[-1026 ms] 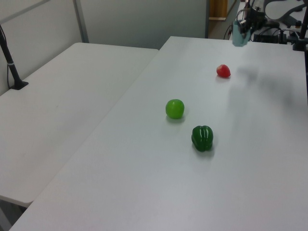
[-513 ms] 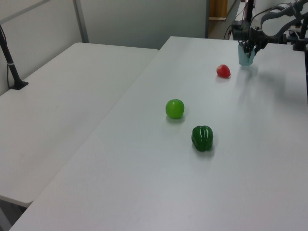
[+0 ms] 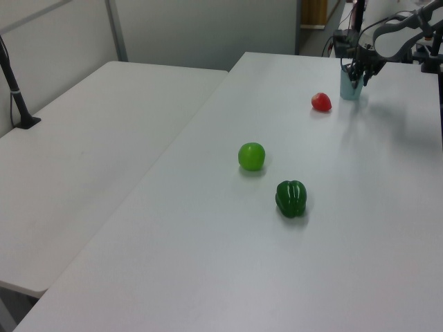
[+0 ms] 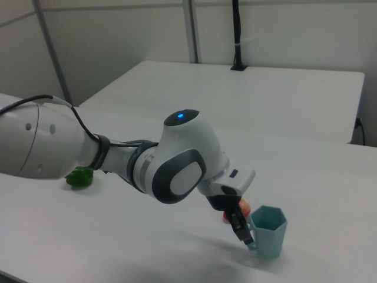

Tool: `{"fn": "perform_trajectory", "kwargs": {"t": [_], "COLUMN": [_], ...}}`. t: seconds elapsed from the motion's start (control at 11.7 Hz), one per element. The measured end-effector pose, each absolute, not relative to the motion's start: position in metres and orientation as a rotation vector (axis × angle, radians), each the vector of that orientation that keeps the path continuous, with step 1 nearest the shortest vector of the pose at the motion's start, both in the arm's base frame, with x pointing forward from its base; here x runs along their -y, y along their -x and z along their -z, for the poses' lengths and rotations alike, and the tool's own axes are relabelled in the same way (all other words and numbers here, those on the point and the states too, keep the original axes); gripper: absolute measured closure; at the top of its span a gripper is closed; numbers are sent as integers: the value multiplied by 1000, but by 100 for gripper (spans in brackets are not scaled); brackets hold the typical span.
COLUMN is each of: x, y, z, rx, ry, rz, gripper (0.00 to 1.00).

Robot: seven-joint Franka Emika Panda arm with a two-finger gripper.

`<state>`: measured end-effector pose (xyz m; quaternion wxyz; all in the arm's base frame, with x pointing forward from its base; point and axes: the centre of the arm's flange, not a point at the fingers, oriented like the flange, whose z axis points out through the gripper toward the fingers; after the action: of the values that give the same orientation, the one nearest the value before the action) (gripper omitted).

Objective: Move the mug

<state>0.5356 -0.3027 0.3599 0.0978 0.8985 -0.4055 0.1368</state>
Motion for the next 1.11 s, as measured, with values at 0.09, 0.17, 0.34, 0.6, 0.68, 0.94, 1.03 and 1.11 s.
{"fn": "perform_trajectory", "kwargs": {"t": [0.09,0.17,0.34,0.6,0.68,0.94,1.03,1.11], "x": [302,302,297,238,205,95,74,60], "y": [-536,-537,-540,-553,-557,-549,-540,-531], "z": [-358,-358,-370,-433,-462,-544,-568,-588], "rx": [1199,1197,1187,1091,1053,848,740,643], "ry": [-2661,-2662,-2663,-2688,-2709,-2913,-2987,-3034], "rz": [-400,-403,-406,-331,-290,-147,-91,-59], "gripper": [42,27,0,0,0,0,0,0]}}
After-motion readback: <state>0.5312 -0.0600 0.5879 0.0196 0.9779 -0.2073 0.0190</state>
